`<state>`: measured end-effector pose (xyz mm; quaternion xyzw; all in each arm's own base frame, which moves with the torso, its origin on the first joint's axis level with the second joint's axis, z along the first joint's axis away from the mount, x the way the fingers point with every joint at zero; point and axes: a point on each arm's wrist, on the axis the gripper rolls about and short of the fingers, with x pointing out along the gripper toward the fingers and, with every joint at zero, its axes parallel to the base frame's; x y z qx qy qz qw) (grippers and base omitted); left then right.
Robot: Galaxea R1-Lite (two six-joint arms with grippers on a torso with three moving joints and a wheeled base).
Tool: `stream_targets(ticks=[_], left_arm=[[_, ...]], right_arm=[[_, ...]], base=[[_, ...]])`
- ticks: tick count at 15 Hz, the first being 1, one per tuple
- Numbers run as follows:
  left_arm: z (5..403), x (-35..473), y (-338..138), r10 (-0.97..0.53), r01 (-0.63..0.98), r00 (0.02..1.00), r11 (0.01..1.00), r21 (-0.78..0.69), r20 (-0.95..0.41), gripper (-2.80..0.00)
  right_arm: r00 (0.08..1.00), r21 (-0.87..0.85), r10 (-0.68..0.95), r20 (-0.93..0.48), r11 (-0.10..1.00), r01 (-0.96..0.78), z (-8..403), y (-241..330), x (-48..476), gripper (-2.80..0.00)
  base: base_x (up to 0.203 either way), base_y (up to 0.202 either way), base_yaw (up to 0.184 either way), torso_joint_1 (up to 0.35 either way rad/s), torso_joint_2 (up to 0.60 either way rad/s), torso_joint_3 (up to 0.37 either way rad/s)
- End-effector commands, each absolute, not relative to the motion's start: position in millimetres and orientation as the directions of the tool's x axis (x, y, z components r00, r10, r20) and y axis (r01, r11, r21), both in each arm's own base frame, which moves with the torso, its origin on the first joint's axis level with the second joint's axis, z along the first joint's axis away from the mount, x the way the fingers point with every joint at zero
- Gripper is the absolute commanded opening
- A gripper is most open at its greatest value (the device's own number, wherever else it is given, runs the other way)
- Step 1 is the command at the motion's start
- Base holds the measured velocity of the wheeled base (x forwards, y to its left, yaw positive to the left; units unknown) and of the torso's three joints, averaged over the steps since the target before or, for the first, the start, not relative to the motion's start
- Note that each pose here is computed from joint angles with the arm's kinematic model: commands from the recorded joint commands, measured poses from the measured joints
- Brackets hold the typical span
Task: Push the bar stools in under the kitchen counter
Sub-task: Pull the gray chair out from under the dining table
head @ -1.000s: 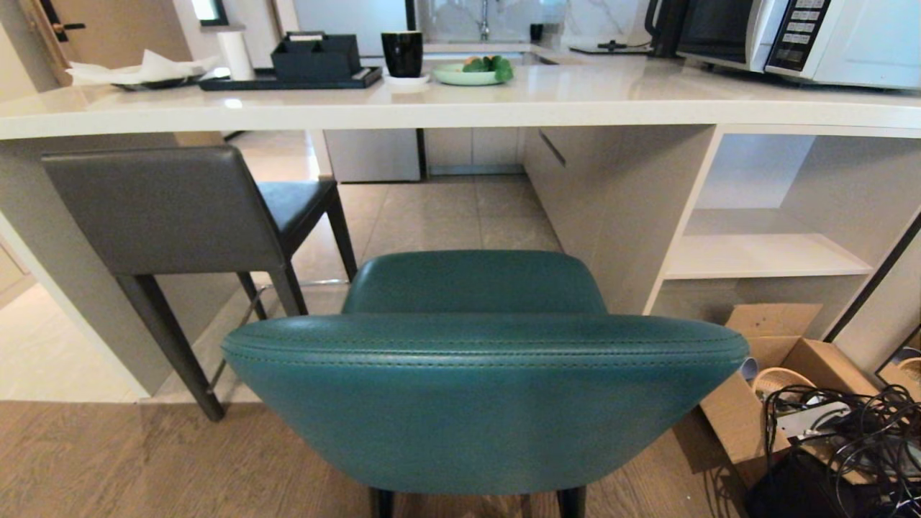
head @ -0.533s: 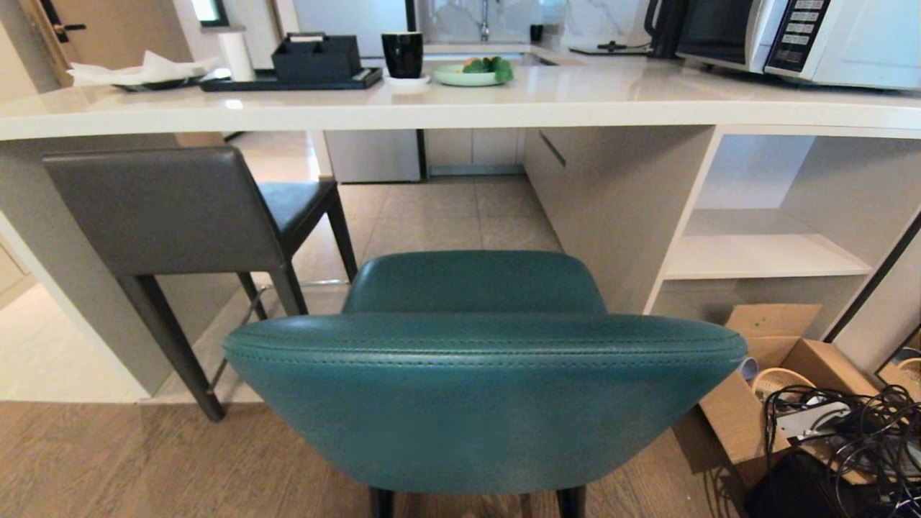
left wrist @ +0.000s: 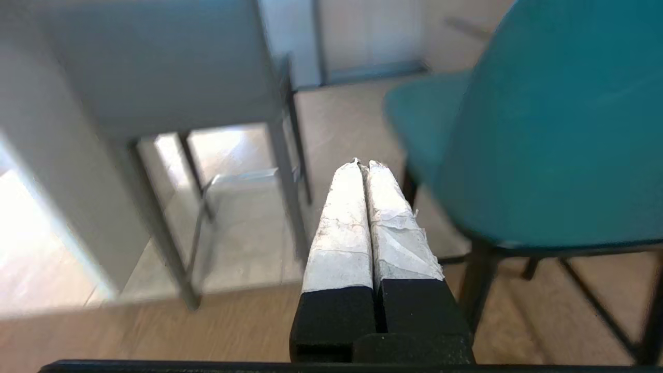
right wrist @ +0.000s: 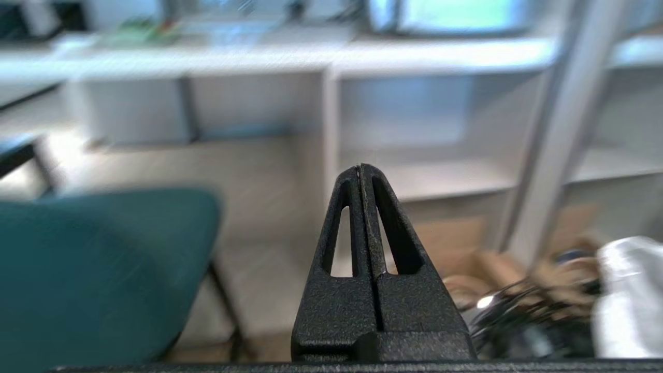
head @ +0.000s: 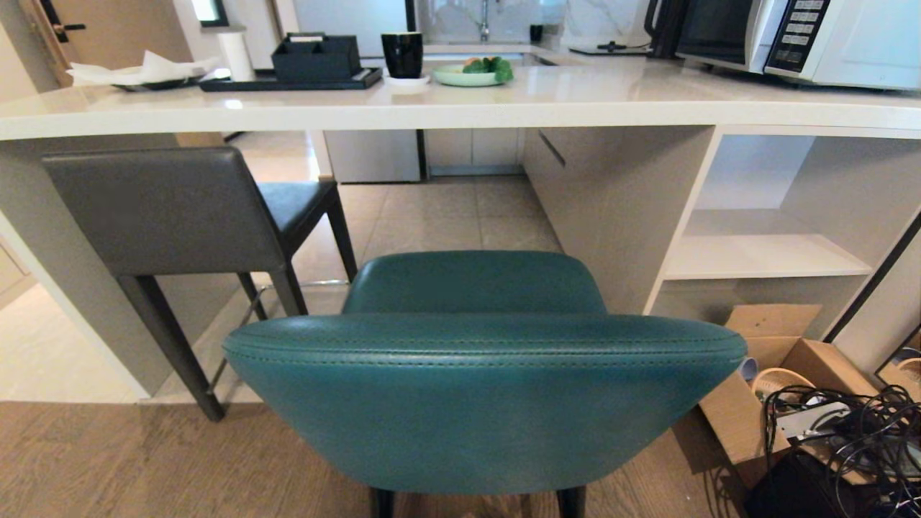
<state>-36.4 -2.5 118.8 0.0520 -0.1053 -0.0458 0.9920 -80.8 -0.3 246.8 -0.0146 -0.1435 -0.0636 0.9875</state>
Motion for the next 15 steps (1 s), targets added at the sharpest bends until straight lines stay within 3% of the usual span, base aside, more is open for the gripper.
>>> stream_targets(ticks=[1, 5, 10, 15], left_arm=[[108, -31, -2, -0.08, 0.059, 0.981, 0.991, 0.118, 0.176, -2.8], [85, -23, -2, -0.076, 0.061, 0.99, 0.99, 0.125, 0.12, -2.8], [81, -21, -2, -0.069, 0.054, 0.99, 0.991, 0.123, 0.124, -2.8], [75, -20, -1, -0.026, 0.018, 0.997, 0.994, 0.109, 0.069, -2.8]], right_arm=[[0.963, -0.018, -0.054, 0.263, 0.998, 0.061, 233, -2, -89, -2.8], [0.976, -0.033, -0.01, 0.218, 0.999, 0.017, 193, -1, -99, -2.8], [1.0, -0.01, 0.003, 0.008, 1.0, -0.003, 139, 0, -67, -2.8], [0.999, -0.107, -0.017, 0.047, 0.994, 0.022, 83, 0, -24, -2.8]], base=[[0.0, 0.0, 0.0, 0.0, 0.0, 0.0], [0.0, 0.0, 0.0, 0.0, 0.0, 0.0], [0.0, 0.0, 0.0, 0.0, 0.0, 0.0], [0.0, 0.0, 0.0, 0.0, 0.0, 0.0]])
